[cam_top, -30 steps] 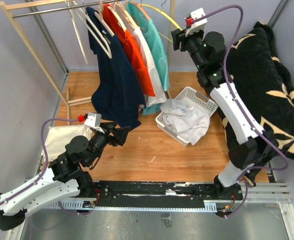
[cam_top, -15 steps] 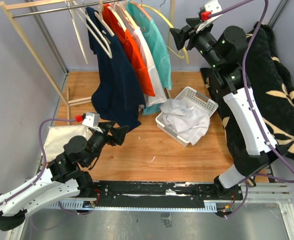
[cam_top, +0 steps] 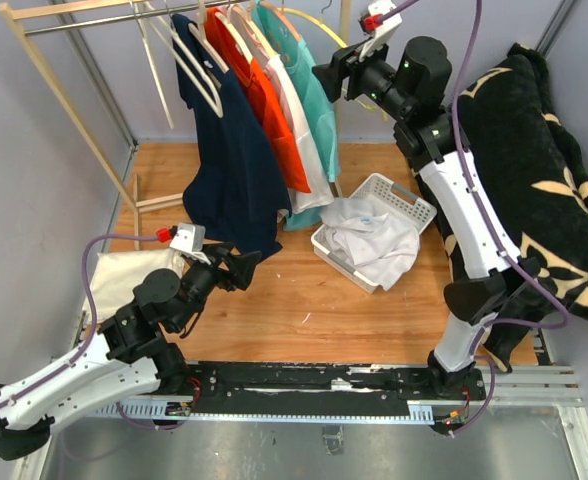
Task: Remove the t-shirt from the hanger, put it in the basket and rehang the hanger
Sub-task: Pick up the hanger from the clothesline.
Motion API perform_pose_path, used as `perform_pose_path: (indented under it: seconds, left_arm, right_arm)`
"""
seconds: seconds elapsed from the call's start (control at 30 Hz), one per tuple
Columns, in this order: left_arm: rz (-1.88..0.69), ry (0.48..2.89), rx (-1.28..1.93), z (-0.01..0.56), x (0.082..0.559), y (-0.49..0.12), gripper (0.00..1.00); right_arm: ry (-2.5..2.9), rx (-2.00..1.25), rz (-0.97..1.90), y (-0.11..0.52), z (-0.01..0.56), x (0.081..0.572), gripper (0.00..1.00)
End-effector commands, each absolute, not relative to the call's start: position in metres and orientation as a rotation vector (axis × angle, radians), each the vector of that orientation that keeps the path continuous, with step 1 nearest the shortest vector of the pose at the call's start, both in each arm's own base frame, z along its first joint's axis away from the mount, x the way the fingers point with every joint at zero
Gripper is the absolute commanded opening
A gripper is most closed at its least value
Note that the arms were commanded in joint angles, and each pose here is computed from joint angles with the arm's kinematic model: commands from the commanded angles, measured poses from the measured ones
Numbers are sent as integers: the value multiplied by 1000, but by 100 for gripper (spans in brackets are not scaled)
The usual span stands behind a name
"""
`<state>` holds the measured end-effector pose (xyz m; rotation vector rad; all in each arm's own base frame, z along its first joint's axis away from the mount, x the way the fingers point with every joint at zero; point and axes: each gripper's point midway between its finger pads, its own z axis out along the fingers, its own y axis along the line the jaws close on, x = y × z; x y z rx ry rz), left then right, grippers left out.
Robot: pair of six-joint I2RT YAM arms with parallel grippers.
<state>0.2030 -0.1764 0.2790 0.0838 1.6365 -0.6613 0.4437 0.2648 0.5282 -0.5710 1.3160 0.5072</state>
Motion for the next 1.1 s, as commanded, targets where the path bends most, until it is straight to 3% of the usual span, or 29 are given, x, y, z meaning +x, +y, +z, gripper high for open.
perform_pose_path:
  seconds: [0.0,0.27,1.07]
  left_arm:
    - [-704,1590,65,297,202,-179,74]
    - [-714,1586,60,296,202,-180,74]
    - [-697,1567,56,296,203,-175,75]
  right_arm:
    - [1296,-571,541,279,536,441,63]
    - [1309,-556,530,289,525,458,61]
    - [1304,-515,530,299,519,480,24]
